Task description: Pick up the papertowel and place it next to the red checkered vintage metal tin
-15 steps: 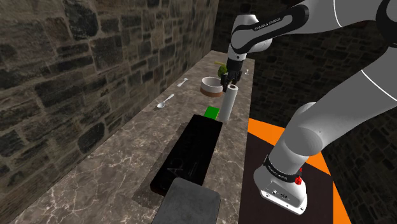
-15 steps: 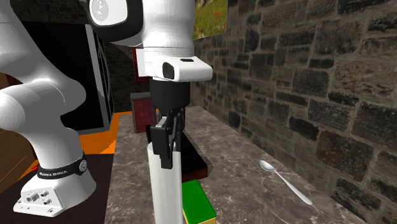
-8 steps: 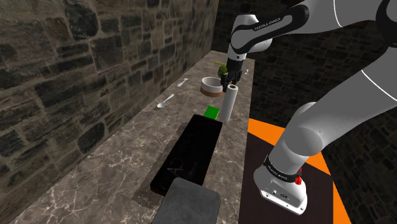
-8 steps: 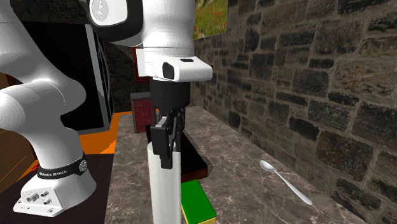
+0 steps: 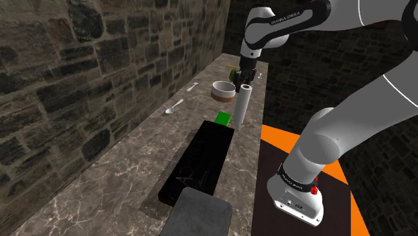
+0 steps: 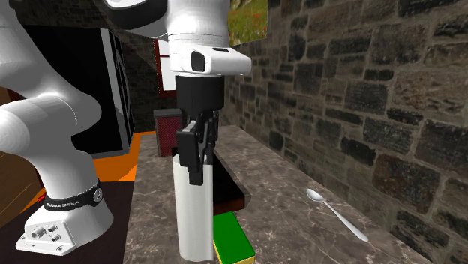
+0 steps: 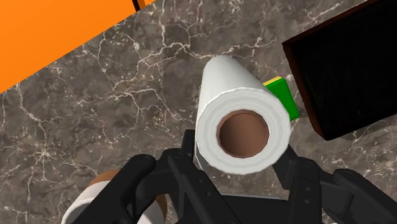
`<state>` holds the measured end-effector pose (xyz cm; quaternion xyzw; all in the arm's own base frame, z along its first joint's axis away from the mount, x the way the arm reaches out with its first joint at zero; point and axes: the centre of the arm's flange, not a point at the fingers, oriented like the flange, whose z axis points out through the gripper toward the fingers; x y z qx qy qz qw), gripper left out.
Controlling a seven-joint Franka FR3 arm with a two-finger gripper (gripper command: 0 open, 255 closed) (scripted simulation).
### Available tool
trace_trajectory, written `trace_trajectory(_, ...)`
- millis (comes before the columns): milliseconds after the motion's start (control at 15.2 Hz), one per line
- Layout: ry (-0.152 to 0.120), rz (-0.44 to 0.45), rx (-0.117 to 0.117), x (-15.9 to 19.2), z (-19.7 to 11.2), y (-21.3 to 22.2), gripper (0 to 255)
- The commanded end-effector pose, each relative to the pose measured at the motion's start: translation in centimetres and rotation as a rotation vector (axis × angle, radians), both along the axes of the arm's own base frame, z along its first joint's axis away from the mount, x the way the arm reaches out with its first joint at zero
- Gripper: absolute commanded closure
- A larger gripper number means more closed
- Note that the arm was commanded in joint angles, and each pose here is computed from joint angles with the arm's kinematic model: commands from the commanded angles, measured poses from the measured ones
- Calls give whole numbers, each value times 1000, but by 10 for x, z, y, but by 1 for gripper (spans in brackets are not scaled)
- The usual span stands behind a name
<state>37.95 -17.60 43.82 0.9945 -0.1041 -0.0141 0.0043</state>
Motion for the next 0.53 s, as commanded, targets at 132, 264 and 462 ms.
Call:
trace_trajectory(132,0,0,0,-1,22,-1,255)
trace_trajectory(264,0,0,0,-1,32,-1,255)
trace_trajectory(462,0,0,0,-1,48,-1,255)
